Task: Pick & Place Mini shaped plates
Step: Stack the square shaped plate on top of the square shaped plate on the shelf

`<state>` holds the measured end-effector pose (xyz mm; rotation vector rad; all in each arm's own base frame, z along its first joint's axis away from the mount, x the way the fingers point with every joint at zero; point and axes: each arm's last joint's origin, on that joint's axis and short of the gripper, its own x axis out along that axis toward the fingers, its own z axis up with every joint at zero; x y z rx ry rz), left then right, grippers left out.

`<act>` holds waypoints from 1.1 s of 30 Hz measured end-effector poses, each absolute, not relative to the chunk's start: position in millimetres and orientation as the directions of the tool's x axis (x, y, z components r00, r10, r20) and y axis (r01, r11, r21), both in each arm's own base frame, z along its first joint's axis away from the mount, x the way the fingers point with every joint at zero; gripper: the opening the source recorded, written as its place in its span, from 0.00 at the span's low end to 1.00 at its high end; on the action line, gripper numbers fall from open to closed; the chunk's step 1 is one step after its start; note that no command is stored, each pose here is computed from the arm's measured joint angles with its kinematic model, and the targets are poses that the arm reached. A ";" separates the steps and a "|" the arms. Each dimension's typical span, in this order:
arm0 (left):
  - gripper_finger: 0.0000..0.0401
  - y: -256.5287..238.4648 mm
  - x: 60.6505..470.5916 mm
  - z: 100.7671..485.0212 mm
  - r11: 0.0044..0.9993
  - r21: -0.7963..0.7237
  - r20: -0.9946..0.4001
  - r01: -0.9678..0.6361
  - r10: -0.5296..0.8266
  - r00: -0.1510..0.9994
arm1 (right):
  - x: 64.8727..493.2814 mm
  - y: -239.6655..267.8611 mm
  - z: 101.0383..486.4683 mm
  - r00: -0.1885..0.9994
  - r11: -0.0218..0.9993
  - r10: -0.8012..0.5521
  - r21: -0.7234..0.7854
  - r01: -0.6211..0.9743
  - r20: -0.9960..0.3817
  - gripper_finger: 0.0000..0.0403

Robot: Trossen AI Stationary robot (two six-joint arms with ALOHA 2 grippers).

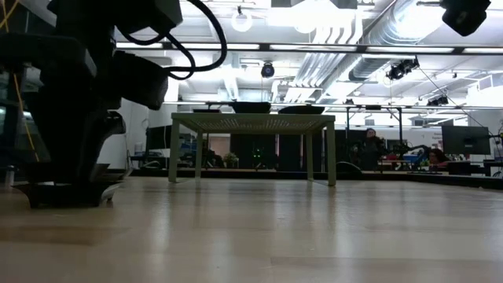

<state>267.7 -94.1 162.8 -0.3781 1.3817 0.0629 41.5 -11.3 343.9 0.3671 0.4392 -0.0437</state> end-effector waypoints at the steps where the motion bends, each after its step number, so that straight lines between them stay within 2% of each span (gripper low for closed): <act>1: 0.36 -94.3 267.7 162.8 0.939 -0.228 -0.964 -0.257 -0.181 0.195 | 41.5 -11.3 343.9 0.905 0.933 0.038 0.338 0.119 -0.423 0.26; 5: 0.36 -94.7 267.8 162.9 0.938 -0.240 -0.962 -0.252 -0.194 0.193 | 39.3 -9.4 339.6 0.887 0.907 0.058 0.394 0.145 -0.459 0.26; 13: 0.36 -94.5 267.8 162.9 0.939 -0.235 -0.963 -0.253 -0.189 0.194 | 34.6 -5.5 331.9 0.846 0.938 0.095 0.331 0.100 -0.525 0.26; 17: 0.36 -94.6 267.8 163.0 0.938 -0.237 -0.962 -0.252 -0.190 0.194 | 34.3 -3.5 331.9 0.848 0.955 0.151 0.296 0.008 -0.508 0.26; 24: 0.36 -94.8 268.1 163.2 0.936 -0.243 -0.961 -0.253 -0.196 0.197 | 32.6 -0.4 330.1 0.838 0.976 0.218 0.124 -0.179 -0.501 0.26; 29: 0.36 -95.7 270.6 163.9 0.934 -0.258 -0.953 -0.247 -0.204 0.223 | 32.5 -0.5 329.9 0.837 0.977 0.215 0.115 -0.181 -0.504 0.26; 33: 0.36 -95.6 270.9 164.4 0.936 -0.254 -0.953 -0.243 -0.200 0.226 | 32.4 -1.8 329.3 0.832 0.984 0.169 0.137 -0.113 -0.528 0.26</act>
